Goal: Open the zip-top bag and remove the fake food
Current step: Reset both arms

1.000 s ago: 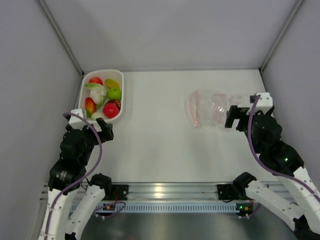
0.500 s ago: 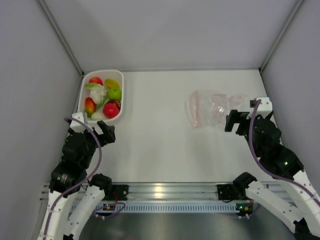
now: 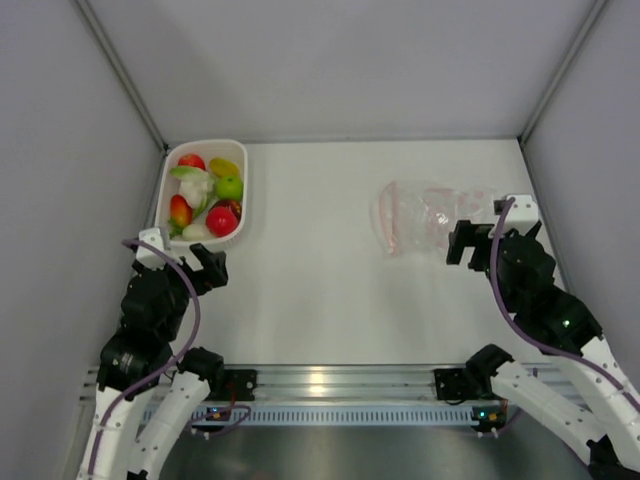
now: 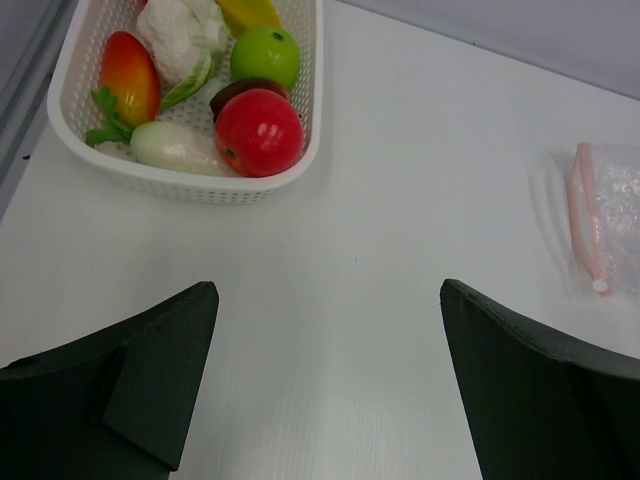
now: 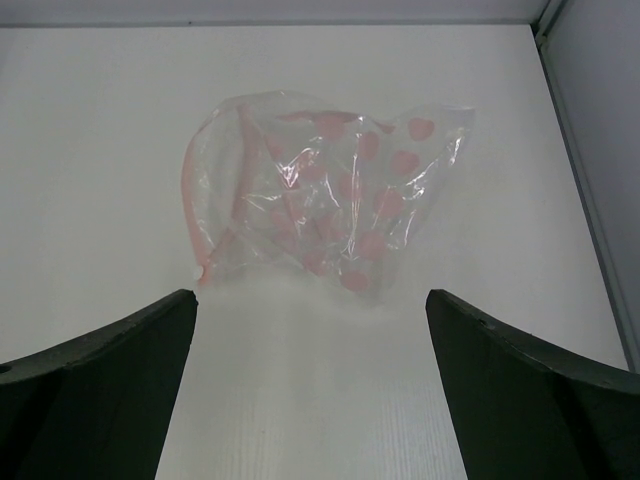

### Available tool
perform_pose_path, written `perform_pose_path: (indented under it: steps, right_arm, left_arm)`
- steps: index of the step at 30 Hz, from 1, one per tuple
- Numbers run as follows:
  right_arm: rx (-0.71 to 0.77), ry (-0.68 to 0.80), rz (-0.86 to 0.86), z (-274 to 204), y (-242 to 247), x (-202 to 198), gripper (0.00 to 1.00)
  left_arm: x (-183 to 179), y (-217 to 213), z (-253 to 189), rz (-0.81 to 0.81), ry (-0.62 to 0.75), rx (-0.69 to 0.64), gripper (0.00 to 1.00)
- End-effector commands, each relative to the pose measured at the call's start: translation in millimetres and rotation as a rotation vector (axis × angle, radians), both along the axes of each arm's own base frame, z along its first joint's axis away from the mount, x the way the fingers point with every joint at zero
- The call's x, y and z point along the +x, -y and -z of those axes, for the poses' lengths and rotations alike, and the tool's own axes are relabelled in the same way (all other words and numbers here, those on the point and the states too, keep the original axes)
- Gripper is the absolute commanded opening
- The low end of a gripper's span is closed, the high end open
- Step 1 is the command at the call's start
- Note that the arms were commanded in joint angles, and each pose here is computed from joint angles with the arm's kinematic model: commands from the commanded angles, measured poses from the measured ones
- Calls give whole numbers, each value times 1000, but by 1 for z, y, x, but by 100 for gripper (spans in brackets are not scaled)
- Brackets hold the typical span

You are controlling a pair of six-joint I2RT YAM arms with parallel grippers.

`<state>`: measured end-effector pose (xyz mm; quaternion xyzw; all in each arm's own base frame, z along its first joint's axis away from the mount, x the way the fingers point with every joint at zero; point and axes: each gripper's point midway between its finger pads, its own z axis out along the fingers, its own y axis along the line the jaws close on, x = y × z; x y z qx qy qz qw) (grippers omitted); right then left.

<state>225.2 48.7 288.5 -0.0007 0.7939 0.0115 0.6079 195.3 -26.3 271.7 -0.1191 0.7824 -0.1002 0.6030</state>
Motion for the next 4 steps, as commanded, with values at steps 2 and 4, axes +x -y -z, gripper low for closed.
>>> perform_pose_path:
  steps: [2, 4]
  right_arm:
    - [17, 7, 5, 0, -5, 6, 99]
    - [17, 6, -1, 0, -7, 8, 100]
  left_arm:
    - [7, 1, -6, -9, 27, -7, 99]
    - [8, 1, -5, -6, 22, -5, 99]
